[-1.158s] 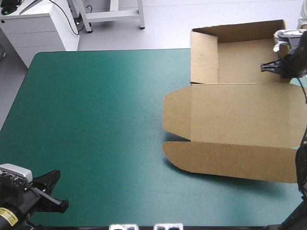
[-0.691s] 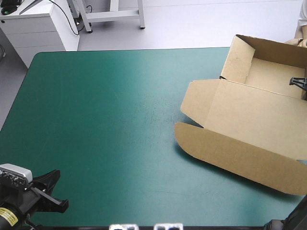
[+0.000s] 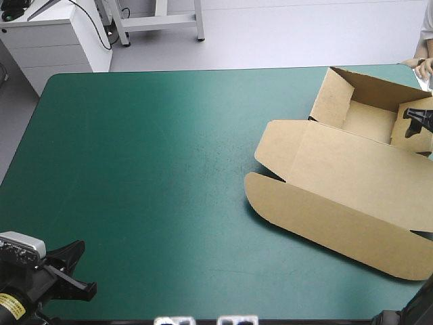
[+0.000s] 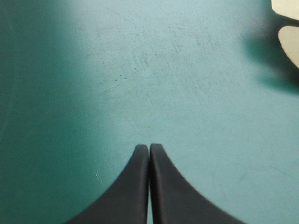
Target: Fold the box
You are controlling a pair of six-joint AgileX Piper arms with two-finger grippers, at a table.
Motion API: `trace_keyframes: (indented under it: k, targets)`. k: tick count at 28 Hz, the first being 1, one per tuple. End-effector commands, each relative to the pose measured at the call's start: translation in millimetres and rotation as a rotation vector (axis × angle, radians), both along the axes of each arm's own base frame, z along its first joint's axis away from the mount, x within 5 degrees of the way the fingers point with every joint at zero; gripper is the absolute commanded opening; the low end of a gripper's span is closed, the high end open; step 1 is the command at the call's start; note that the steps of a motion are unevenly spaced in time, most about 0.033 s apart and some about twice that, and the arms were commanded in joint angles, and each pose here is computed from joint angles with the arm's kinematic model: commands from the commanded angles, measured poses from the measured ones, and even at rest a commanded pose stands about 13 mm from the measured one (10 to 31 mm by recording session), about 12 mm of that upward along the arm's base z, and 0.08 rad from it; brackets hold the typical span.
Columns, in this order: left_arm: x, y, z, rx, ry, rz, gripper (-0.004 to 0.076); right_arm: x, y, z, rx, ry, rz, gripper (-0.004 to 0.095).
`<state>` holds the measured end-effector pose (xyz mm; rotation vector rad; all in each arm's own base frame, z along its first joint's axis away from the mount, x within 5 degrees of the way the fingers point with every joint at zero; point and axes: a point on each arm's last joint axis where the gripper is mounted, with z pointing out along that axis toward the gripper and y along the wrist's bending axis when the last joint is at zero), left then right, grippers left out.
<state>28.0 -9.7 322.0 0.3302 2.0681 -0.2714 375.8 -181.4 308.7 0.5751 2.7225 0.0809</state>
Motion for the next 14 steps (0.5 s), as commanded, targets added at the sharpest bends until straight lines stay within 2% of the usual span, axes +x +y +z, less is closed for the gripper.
trace_keyframes:
  k: [1, 4, 7, 11, 14]
  targets:
    - [2, -1, 11, -0.027, -0.058, -0.002, -0.0008, -29, 14, 64, -0.068, -0.134, -0.003, 0.0764]
    - [2, -1, 11, -0.026, -0.054, -0.002, -0.0008, -52, 33, 103, -0.052, -0.258, 0.011, 0.0763]
    - [2, -1, 10, -0.025, -0.052, -0.002, -0.0008, -77, 59, 143, -0.009, -0.416, 0.082, 0.0691]
    - [1, -1, 10, -0.036, -0.047, -0.004, -0.0008, -113, 101, 184, -0.049, -0.553, 0.201, 0.0425]
    - [1, -1, 10, -0.036, -0.047, -0.004, -0.0008, -143, 158, 202, -0.062, -0.626, 0.405, 0.0041]
